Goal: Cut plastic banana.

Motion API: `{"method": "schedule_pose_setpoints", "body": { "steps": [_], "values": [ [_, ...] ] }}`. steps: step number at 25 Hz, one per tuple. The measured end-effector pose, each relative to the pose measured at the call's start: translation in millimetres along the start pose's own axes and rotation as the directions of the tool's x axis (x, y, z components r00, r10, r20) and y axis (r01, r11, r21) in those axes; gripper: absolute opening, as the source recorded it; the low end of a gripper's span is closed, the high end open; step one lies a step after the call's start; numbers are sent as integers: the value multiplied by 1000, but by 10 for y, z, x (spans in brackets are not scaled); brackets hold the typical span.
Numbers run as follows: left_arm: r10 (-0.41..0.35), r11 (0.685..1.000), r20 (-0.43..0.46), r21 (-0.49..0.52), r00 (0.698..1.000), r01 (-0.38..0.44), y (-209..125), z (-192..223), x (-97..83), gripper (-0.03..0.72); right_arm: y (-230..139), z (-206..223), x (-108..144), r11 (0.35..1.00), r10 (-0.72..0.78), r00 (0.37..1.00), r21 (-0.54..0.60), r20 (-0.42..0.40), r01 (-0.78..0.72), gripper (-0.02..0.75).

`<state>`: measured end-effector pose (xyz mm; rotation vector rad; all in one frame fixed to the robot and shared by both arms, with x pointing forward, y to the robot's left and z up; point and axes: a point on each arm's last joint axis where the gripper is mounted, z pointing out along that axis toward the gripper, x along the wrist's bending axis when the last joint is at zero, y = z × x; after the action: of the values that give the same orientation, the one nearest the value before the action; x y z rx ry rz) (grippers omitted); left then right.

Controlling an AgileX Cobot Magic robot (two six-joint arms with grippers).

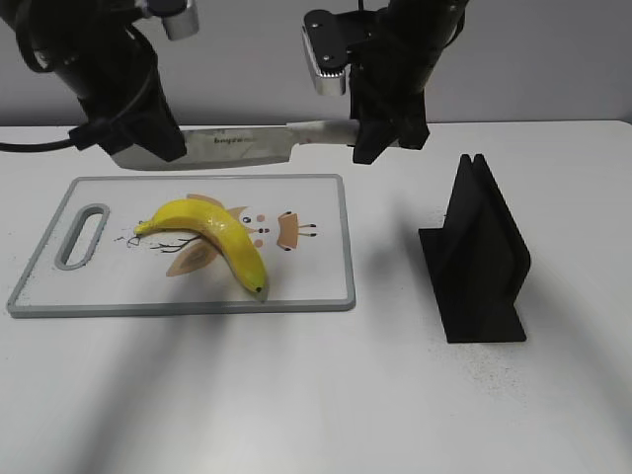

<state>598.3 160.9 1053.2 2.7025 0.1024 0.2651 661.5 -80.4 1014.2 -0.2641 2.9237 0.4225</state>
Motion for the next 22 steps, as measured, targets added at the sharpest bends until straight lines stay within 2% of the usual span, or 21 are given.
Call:
{"method": "schedule_pose_setpoints", "body": {
  "steps": [2, 5, 10, 13, 17, 22],
  "values": [
    [-17, 999, 24, 33, 1000, 16, -52, 111, 21, 33, -7, 41, 1, 1000, 0, 1000, 0, -10, 0, 160],
    [-48, 995, 37, 90, 998, 45, -133, 242, 53, 4, -16, 93, -3, 1000, 1, 1000, 2, -19, -1, 160],
    [-89, 989, 50, 120, 995, 82, -213, 468, 105, 2, -53, 305, -33, 1000, 10, 999, 6, -33, -10, 160],
    [-117, 984, 82, 145, 990, 105, -318, 770, 144, 2, -112, 565, -49, 1000, 19, 999, 20, -51, -18, 160],
    [-206, 966, 144, 185, 968, 178, -486, 1245, 157, 8, -240, 978, -29, 998, 36, 994, 50, -104, -31, 160],
    [-217, 963, 152, 197, 964, 186, -495, 1290, 161, 8, -253, 975, -54, 998, 26, 995, 68, -99, -19, 160]
  ]
}}
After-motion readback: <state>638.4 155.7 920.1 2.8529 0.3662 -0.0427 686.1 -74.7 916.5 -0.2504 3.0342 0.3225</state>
